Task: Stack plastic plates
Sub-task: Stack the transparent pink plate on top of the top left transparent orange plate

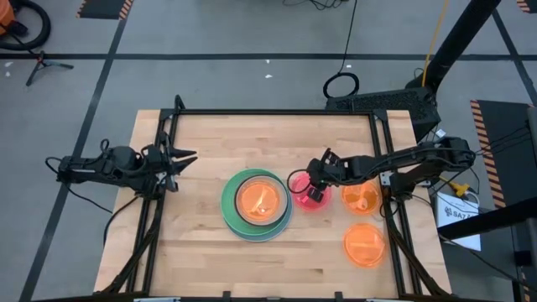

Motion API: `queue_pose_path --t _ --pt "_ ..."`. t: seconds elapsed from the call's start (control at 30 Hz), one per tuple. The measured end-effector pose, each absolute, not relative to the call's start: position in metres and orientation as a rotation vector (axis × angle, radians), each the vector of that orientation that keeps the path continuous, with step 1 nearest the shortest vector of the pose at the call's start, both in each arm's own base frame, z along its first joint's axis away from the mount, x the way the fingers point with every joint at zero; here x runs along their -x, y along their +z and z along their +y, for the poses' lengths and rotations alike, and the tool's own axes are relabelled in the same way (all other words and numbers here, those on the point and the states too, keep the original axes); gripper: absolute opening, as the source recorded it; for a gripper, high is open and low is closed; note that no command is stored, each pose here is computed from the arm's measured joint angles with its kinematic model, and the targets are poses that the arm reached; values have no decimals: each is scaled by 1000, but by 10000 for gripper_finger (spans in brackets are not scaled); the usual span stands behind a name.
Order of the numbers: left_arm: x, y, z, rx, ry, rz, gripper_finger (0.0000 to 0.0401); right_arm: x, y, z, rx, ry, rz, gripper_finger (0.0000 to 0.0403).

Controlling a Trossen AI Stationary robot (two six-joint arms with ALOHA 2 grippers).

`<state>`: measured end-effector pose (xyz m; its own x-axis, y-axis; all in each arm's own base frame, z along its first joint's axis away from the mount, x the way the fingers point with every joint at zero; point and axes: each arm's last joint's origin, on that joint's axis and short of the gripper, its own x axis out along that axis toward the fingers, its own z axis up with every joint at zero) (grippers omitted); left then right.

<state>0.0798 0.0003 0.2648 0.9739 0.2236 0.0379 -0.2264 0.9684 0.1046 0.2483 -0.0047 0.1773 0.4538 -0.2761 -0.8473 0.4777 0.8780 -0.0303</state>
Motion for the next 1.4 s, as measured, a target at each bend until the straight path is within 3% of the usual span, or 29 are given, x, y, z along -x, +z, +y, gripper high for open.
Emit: queue_pose_path --t 0.5,0.97,1.4 --pt "-80 263 0 -121 226 -3 83 -248 178 -5 -245 -511 981 102" --pt "-80 263 0 -121 226 -3 83 -248 178 -6 -227 -532 974 193" --pt "-80 263 0 -121 225 -3 83 -241 174 -9 -624 -801 915 186"
